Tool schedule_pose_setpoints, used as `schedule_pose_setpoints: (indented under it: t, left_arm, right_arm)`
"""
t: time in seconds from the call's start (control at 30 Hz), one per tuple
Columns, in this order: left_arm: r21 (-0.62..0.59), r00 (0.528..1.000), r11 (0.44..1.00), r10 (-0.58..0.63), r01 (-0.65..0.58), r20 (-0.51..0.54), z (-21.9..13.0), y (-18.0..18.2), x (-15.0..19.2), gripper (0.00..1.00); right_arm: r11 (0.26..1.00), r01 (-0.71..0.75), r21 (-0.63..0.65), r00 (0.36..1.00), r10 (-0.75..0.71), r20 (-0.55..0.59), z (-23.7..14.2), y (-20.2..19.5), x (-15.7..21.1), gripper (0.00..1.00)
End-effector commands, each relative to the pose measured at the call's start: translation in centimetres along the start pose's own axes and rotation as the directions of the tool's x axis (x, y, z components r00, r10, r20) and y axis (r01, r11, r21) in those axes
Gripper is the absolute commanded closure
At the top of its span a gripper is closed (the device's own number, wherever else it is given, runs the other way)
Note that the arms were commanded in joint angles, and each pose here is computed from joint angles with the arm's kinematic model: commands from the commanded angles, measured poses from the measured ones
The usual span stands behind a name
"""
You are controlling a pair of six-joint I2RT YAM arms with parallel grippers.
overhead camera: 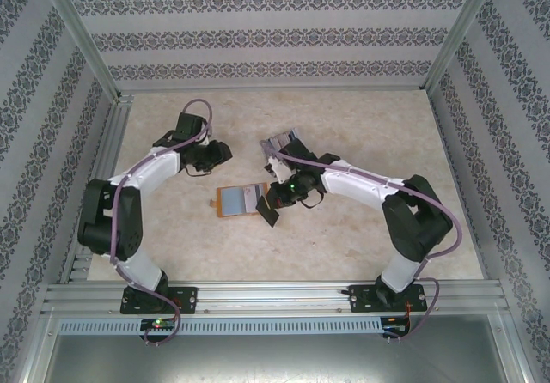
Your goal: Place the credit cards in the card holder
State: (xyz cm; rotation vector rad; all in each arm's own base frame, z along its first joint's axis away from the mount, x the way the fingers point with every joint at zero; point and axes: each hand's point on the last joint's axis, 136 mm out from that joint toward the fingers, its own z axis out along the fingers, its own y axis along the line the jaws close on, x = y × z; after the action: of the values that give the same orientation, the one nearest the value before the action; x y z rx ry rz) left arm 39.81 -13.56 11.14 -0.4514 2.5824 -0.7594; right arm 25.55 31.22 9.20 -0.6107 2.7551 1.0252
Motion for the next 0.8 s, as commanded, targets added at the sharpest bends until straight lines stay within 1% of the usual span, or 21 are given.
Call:
schedule_pose_setpoints:
  t: [0.0,0.03,0.1,0.2,0.3,0.4,0.5,0.77]
  left_arm:
    - [-0.084,0.998,0.996,-0.005,0.001,-0.055,-0.9,2.8,2.4,0.64]
    - [-0.087,0.998,0.996,-0.008,0.003,-0.063,-0.9,3.1,3.0,0.65]
    - [-0.120,0.997,0.993,-0.001,-0.009,-0.081,-0.7,4.3,3.9,0.68]
    - [-0.161,0.994,0.987,-0.010,-0.008,-0.112,-0.5,5.8,5.1,0.72]
    - [-0.147,0.991,0.989,-0.011,-0.009,-0.134,-0.5,6.0,6.1,0.73]
    - [-0.166,0.983,0.986,-0.014,-0.017,-0.184,-0.7,6.6,7.3,0.72]
    - [-0.183,0.979,0.983,-0.015,-0.023,-0.203,-0.9,7.5,8.3,0.72]
    - [-0.198,0.972,0.980,-0.043,-0.004,-0.232,-0.6,8.7,9.9,0.72]
  right_arm:
    - [0.988,-0.039,-0.150,0.988,0.060,0.139,-0.3,1.9,-3.3,0.96]
    - [0.986,-0.064,-0.157,0.982,0.090,0.166,0.0,1.7,-3.9,0.96]
    - [0.971,-0.114,-0.212,0.965,0.159,0.210,0.9,1.6,-5.0,0.96]
    - [0.940,-0.178,-0.290,0.937,0.252,0.241,2.2,1.3,-6.1,0.96]
    - [0.924,-0.194,-0.330,0.928,0.282,0.243,3.0,1.2,-6.6,0.96]
    - [0.922,-0.227,-0.315,0.925,0.305,0.226,4.2,0.5,-6.2,0.96]
    - [0.913,-0.246,-0.325,0.920,0.326,0.219,4.8,0.1,-5.9,0.96]
    - [0.915,-0.291,-0.280,0.910,0.355,0.214,5.6,-1.1,-5.4,0.96]
